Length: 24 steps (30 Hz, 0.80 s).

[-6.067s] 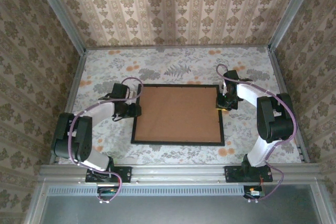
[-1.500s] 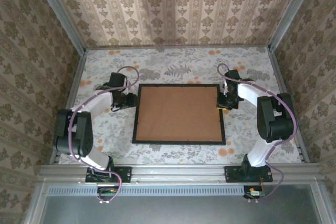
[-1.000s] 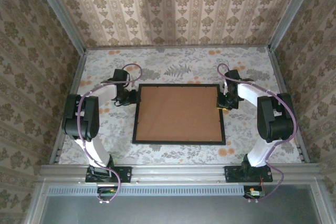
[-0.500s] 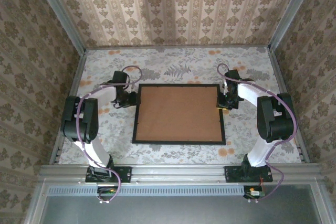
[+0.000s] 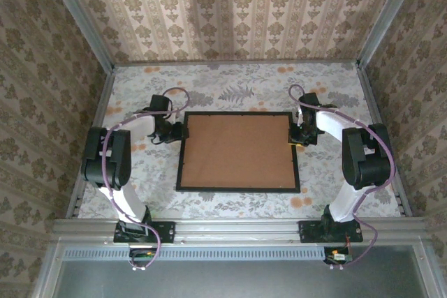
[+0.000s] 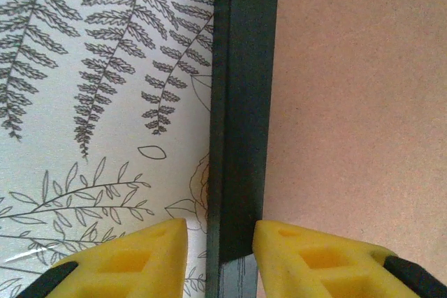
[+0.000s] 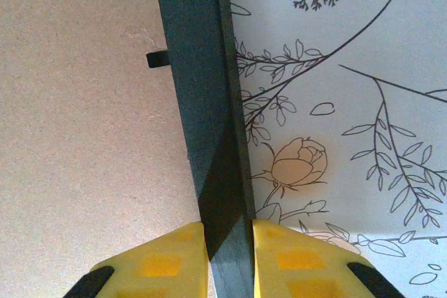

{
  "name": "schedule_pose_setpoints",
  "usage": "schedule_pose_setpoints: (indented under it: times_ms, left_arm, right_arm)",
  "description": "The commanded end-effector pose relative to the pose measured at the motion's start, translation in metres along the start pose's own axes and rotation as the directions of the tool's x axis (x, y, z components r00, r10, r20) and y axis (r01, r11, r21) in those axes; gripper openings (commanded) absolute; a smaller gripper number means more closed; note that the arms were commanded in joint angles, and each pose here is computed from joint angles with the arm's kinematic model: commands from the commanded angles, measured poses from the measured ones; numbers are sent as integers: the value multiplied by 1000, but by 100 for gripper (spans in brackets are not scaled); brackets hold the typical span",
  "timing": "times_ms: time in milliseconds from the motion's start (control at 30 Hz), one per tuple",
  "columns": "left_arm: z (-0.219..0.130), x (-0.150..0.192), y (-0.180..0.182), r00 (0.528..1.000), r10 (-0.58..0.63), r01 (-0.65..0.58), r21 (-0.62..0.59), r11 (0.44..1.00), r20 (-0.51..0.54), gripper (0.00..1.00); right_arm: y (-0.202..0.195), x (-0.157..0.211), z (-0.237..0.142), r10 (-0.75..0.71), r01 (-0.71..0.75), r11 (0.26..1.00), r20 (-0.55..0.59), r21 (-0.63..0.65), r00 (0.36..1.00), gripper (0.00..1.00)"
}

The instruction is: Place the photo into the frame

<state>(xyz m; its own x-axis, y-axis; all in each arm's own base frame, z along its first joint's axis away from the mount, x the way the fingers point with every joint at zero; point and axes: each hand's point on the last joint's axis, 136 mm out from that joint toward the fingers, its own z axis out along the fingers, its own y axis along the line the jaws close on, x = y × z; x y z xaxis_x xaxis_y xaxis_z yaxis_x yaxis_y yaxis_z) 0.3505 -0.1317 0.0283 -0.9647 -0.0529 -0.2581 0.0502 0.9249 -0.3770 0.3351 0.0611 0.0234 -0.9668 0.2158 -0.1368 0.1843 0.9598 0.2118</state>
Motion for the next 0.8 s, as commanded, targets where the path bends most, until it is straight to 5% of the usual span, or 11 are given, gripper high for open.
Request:
schedule_pose_setpoints:
  times_ms: [0,767]
  left_arm:
    - [16,19,-9,997,35,-32,44,999,-75,39]
    - [31,38,-18,968,182,-195,-62,979,-170,47]
  right_arm:
    - [5,0,11,12,-12,1000,-24,-23,1000,19]
    - [7,2,12,8,-9,1000,-31,-24,999,19]
